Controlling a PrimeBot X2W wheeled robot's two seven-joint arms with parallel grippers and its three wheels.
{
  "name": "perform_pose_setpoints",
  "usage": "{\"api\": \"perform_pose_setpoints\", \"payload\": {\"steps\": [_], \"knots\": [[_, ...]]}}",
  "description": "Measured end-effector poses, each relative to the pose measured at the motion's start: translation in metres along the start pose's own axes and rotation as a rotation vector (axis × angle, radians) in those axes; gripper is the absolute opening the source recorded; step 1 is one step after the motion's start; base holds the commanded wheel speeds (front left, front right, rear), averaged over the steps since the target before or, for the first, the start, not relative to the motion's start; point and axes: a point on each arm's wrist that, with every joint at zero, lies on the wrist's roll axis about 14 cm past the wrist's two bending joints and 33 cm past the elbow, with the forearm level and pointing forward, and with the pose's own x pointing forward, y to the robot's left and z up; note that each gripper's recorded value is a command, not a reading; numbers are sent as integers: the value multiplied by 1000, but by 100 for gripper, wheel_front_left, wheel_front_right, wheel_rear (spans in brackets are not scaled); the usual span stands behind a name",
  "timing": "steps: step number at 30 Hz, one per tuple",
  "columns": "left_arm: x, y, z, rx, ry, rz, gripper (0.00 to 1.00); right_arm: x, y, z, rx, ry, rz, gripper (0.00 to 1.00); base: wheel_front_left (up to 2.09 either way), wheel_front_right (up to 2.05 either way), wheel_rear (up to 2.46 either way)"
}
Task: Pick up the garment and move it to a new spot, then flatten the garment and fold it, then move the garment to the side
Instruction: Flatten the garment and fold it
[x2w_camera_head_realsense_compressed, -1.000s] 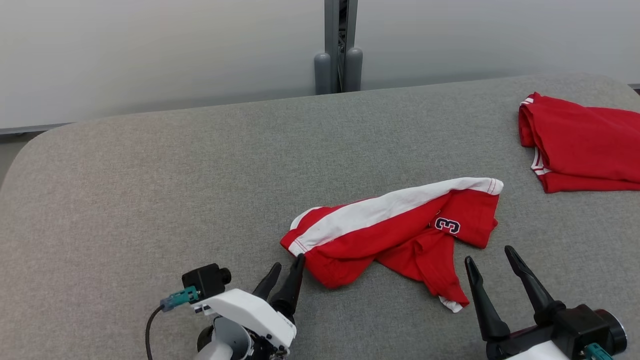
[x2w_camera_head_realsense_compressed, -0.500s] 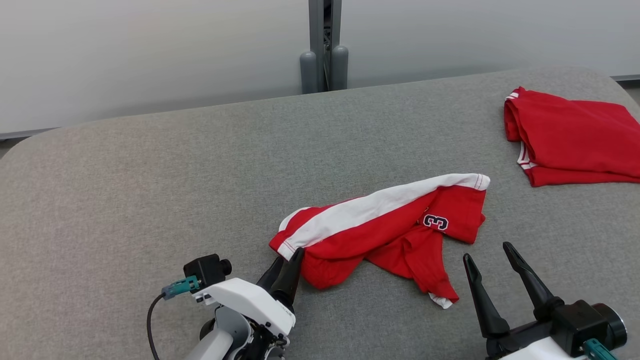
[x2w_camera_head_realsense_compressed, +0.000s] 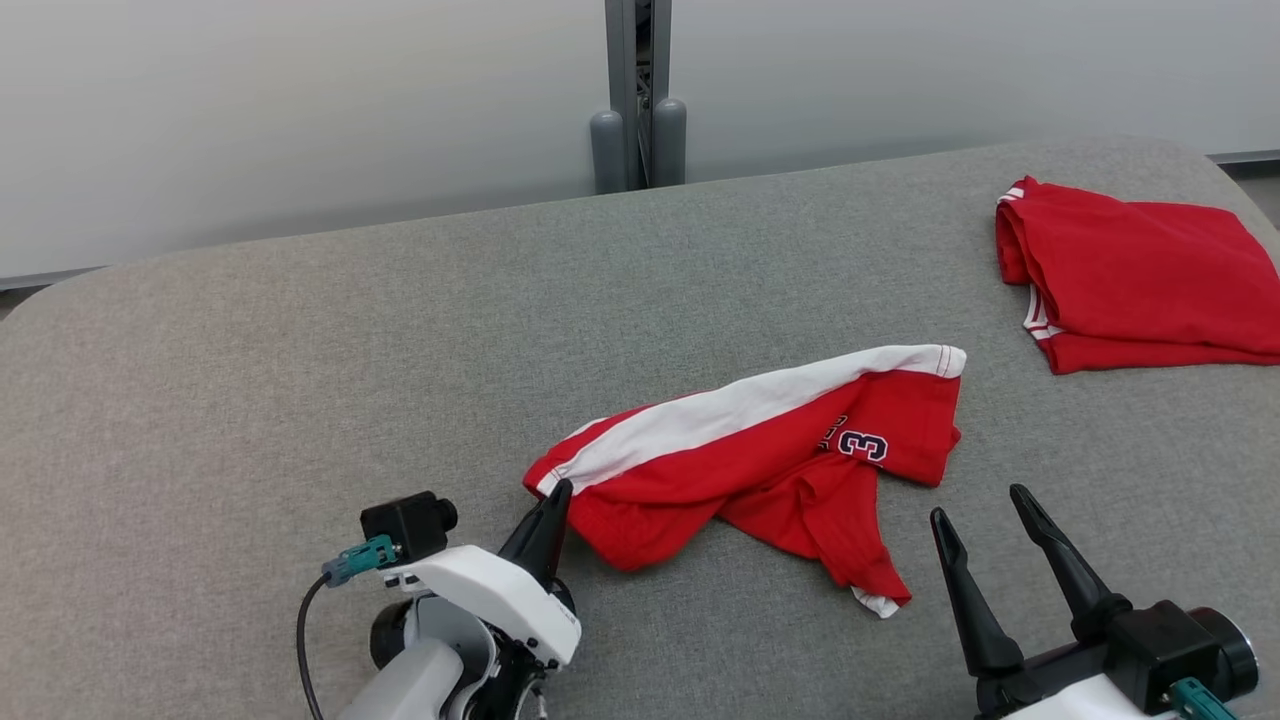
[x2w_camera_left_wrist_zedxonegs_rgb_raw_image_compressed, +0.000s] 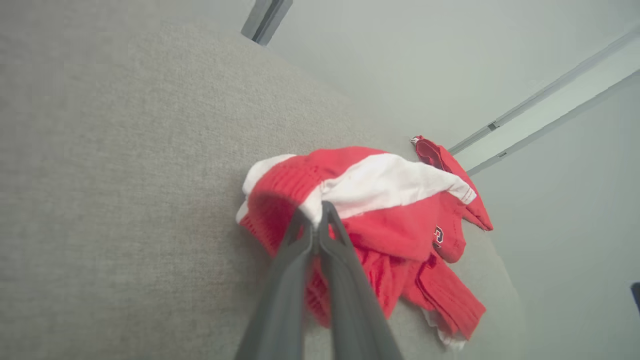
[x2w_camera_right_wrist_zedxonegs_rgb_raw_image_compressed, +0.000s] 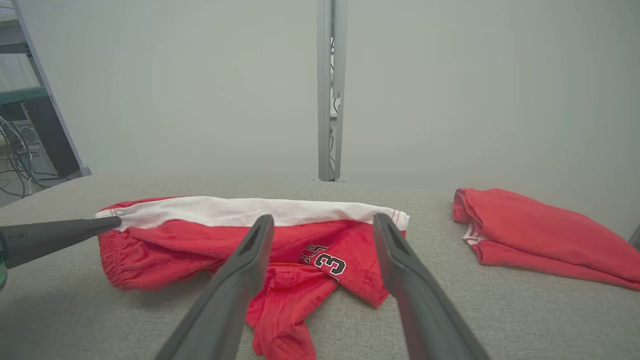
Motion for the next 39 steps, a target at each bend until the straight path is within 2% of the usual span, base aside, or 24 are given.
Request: {"api": "perform_pose_setpoints", "payload": {"steps": [7, 12, 16, 23, 31, 39], "knots": [[-11, 3, 22, 338, -53, -46, 0, 8, 4, -2, 9, 2, 19, 100, 0, 0, 0], [-31, 9, 28, 462, -81, -47, 0, 26, -3, 13, 46, -52, 3, 100, 0, 0, 0], [-47, 8, 24, 491, -86, -68, 0, 37, -9, 7, 132, -42, -17, 100, 0, 0, 0], [-55, -2, 25, 495, -90, -90, 0, 72, -12, -39, 181, 140, 22, 100, 0, 0, 0], [-52, -3, 26, 513, -73, -96, 0, 128, -9, -60, 165, 388, 93, 100, 0, 0, 0], [-49, 0, 26, 521, -65, -92, 0, 154, -10, -84, 116, 607, 115, 100, 0, 0, 0]]}}
